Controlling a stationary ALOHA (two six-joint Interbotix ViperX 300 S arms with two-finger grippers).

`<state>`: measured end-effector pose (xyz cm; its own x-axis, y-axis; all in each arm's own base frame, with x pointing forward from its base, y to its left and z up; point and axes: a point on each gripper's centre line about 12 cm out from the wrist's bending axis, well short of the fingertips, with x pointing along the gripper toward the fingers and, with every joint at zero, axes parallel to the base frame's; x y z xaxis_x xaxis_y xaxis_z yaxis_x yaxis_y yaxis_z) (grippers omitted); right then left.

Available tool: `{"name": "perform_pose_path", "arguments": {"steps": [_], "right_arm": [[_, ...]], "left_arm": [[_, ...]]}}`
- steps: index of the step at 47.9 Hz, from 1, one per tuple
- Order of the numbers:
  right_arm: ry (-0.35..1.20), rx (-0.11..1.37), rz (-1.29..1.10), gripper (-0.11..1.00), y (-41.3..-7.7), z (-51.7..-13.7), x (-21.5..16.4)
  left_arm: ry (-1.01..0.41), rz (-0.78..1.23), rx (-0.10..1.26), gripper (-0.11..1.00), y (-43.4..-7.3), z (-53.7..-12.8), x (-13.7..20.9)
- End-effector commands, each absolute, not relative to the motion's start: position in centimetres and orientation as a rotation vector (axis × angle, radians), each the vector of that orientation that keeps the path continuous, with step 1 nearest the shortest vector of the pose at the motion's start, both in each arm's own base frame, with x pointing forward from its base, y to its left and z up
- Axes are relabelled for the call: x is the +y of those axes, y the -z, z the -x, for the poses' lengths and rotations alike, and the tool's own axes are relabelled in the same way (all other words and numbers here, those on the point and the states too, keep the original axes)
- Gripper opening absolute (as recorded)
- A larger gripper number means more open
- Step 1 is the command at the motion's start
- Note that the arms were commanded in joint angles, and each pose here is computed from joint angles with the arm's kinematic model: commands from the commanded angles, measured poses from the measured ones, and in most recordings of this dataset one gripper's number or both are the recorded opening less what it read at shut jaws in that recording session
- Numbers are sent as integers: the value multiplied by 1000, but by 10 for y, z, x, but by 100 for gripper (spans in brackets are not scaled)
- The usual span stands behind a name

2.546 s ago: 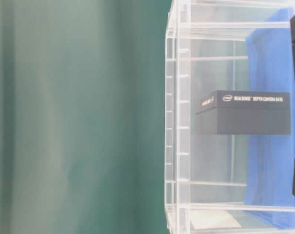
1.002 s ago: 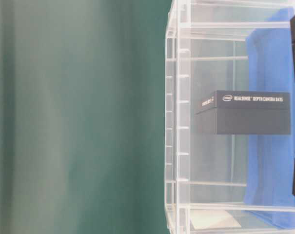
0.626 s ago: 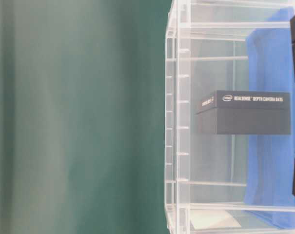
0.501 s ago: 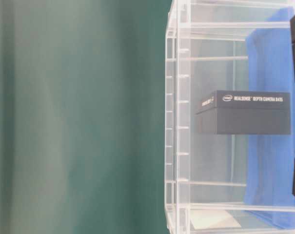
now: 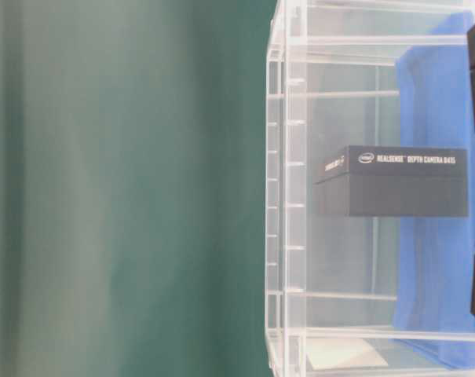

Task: Take the box out of the case with both arms.

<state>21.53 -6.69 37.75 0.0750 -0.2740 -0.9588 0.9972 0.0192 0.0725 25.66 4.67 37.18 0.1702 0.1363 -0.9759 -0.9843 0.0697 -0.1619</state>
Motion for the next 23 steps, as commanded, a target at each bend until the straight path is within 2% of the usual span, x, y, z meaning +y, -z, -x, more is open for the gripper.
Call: {"name": "perform_pose_path", "arguments": {"steps": [1,23], "right_arm": [[1251,928,-1045,85,-385,-214,-67],[1244,933,-1054,85,-385,-214,-66]], "left_arm": [[-1097,1147,988,85,-378,-256,48],[-1096,1146,991,85,-378,-256,47]]}}
